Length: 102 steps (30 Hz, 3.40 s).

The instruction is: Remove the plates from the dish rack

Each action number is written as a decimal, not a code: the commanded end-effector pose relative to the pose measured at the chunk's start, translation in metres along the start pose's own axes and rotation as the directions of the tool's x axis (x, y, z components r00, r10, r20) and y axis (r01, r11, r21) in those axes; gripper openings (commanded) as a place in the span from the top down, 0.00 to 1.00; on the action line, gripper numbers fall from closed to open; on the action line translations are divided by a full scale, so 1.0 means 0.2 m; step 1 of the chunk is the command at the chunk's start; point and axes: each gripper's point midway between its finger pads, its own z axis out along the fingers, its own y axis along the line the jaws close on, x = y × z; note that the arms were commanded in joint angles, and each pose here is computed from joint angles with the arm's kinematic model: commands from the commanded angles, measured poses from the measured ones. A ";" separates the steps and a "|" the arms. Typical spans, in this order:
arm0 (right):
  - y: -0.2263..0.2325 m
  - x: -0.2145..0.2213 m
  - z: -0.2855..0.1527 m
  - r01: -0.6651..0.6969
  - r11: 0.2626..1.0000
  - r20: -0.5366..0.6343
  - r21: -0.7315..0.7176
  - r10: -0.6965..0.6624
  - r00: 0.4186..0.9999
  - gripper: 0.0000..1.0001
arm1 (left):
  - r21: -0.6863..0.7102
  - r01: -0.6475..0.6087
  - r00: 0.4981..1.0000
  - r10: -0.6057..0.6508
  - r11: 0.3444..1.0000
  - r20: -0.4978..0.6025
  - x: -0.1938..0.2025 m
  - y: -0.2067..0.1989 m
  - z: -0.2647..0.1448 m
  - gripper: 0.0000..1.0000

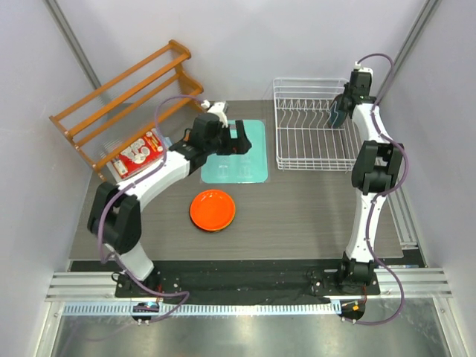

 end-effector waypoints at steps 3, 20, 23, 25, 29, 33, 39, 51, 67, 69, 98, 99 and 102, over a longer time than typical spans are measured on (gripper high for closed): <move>-0.03 -0.09 0.01 0.021 0.999 0.043 0.032 -0.022 0.999 0.69 | 0.153 -0.045 0.996 0.033 0.987 0.084 -0.24 -0.20 0.21 0.01; -0.03 -0.14 -0.07 0.037 0.998 0.071 0.059 -0.041 0.997 0.99 | 0.274 -0.006 0.998 -0.011 0.962 0.061 -0.32 -0.32 0.73 0.01; -0.03 -0.24 -0.19 0.053 0.994 0.133 0.093 -0.065 0.989 0.99 | 0.286 0.010 0.998 -0.026 0.958 0.052 -0.30 -0.33 0.77 0.01; -0.01 -0.31 -0.26 0.074 0.993 0.164 0.092 -0.089 0.982 0.99 | 0.291 0.020 0.998 -0.037 0.957 0.053 -0.30 -0.33 0.78 0.00; -0.03 -0.37 -0.33 0.091 0.986 0.187 0.138 -0.116 0.975 0.99 | 0.295 0.024 0.998 -0.041 0.955 0.049 -0.29 -0.33 0.78 0.00; -0.02 -0.40 -0.38 0.099 0.984 0.200 0.149 -0.128 0.971 0.99 | 0.305 0.024 0.998 -0.041 0.952 0.050 -0.30 -0.34 0.78 0.01; -0.03 -0.41 -0.44 0.104 0.980 0.207 0.167 -0.138 0.969 0.99 | 0.306 0.013 0.998 -0.033 0.952 0.060 -0.32 -0.35 0.75 0.00; -0.03 -0.51 -0.72 0.049 0.993 0.276 0.112 -0.079 0.958 0.99 | 0.326 0.025 0.996 -0.050 0.945 0.069 -0.34 -0.37 0.72 0.00; 0.52 -0.28 -1.22 -0.175 0.769 0.116 -0.615 0.307 0.945 0.99 | 0.431 0.055 0.992 -0.097 0.901 0.076 -0.34 -0.46 0.63 0.01; 0.56 -0.20 -1.24 -0.210 0.722 0.061 -0.659 0.329 0.942 0.99 | 0.441 0.061 0.992 -0.104 0.895 0.075 -0.33 -0.47 0.62 0.00; 0.84 0.07 -1.44 -0.456 0.128 -0.349 -0.881 0.475 0.807 0.99 | 0.632 0.137 0.957 -0.266 0.763 0.113 -0.41 -0.61 0.42 0.50; 0.84 0.07 -1.44 -0.457 0.129 -0.351 -0.880 0.471 0.809 0.99 | 0.633 0.141 0.958 -0.267 0.762 0.107 -0.40 -0.61 0.42 0.56; 0.84 0.07 -1.43 -0.457 0.140 -0.345 -0.879 0.474 0.810 0.99 | 0.614 0.156 0.959 -0.267 0.773 0.093 -0.37 -0.57 0.44 0.80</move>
